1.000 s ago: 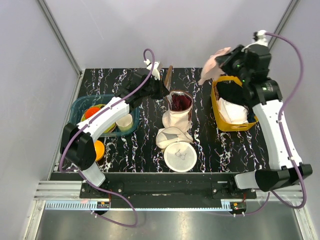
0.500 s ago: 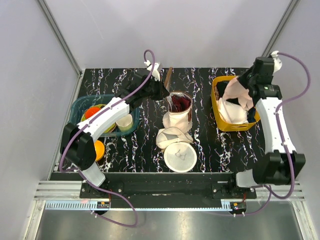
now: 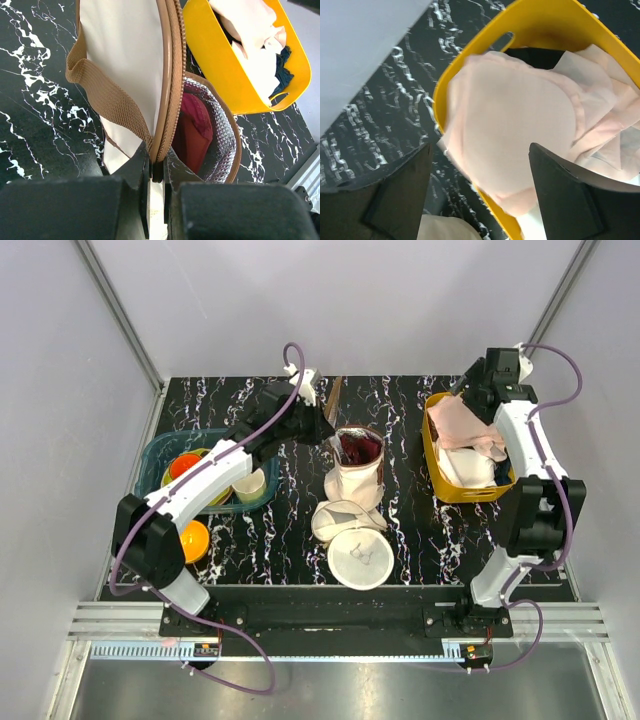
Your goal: Unzip the laundry bag and remove the bra
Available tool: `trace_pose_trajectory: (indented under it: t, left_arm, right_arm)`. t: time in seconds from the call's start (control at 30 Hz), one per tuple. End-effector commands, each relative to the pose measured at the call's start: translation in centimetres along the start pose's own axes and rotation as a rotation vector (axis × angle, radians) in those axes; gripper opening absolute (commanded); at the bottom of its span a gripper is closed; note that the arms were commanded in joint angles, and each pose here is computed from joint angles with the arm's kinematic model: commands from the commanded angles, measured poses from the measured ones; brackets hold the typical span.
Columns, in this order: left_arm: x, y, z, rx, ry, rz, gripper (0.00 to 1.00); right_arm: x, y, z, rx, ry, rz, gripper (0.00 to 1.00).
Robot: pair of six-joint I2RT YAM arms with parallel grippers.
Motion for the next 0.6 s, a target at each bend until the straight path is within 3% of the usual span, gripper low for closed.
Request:
trace_pose_trajectory:
  t: [0.0, 0.17, 0.27, 0.3, 0.43, 0.57]
  left_arm:
    - [-1.9, -0.8, 1.8, 0.024, -0.09, -0.023, 0.0]
    - [-1.5, -0.8, 2.1, 0.022, -0.102, -0.023, 0.0]
    - [-0.9, -0.7, 2.4, 0.025, -0.101, -0.029, 0.0]
    - [-0.8, -0.9, 2.8, 0.027, -0.105, -0.039, 0.0]
    - [-0.2, -0.8, 2.7, 0.025, -0.094, -0.045, 0.0]
    - [0.1, -0.8, 2.5, 0.022, -0.09, -0.049, 0.0]
  right_arm:
    - [-5.2, 3.7, 2.1, 0.011, -0.042, 0.183, 0.84]
    - [-10.6, 6.5, -1.5, -0.076, 0.051, 0.439, 0.79]
    - [-13.3, 8.7, -4.9, -0.183, 0.17, 0.572, 0.68]
    - [-13.7, 9.2, -6.1, -0.208, 0.204, 0.594, 0.64]
    - [-15.4, 10.2, -12.5, -0.326, 0.337, 0.618, 0.63]
    - [-14.3, 9.4, -17.0, -0.388, 0.452, 0.583, 0.6]
Point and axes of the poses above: each gripper's point midway between its finger pads, its own x axis out along the fingers, its own y axis along the line the jaws close on, z = x × y, the point moved 7 cm from there along -x, back along the fingers, and after that the axes turned 11 degrees about x, right-handed, at the moved point
